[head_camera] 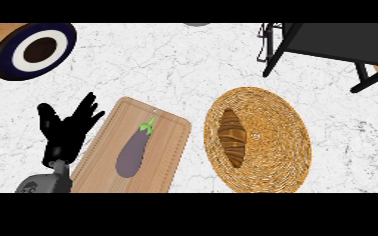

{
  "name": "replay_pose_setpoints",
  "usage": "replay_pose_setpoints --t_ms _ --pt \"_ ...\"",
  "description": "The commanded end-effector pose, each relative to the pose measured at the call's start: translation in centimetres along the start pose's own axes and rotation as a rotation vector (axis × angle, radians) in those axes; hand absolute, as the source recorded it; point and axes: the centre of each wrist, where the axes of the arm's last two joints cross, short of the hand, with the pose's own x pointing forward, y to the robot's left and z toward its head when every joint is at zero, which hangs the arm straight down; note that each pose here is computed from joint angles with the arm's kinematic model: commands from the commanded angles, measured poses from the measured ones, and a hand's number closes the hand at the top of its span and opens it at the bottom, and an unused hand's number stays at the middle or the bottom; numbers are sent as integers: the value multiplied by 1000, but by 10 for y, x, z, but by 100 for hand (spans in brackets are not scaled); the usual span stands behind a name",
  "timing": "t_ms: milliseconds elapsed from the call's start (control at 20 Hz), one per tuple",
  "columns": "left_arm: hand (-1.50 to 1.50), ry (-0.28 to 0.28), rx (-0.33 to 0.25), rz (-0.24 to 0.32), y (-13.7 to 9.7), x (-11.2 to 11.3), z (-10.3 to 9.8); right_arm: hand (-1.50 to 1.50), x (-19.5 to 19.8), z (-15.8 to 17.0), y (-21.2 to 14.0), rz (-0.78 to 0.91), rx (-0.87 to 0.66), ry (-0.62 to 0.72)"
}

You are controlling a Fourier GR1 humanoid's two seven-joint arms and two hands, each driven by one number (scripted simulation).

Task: Pick the bell pepper from the placemat and place it in the tiered shelf

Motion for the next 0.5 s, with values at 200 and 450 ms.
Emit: replay_pose_setpoints --t_ms 200,450 --pt "0 82 -38 4 8 -9 2 150 -27 -20 23 30 -6 -11" --pt "0 54 -4 11 -1 2 -10 150 -36 -26 30 6 -35 -43"
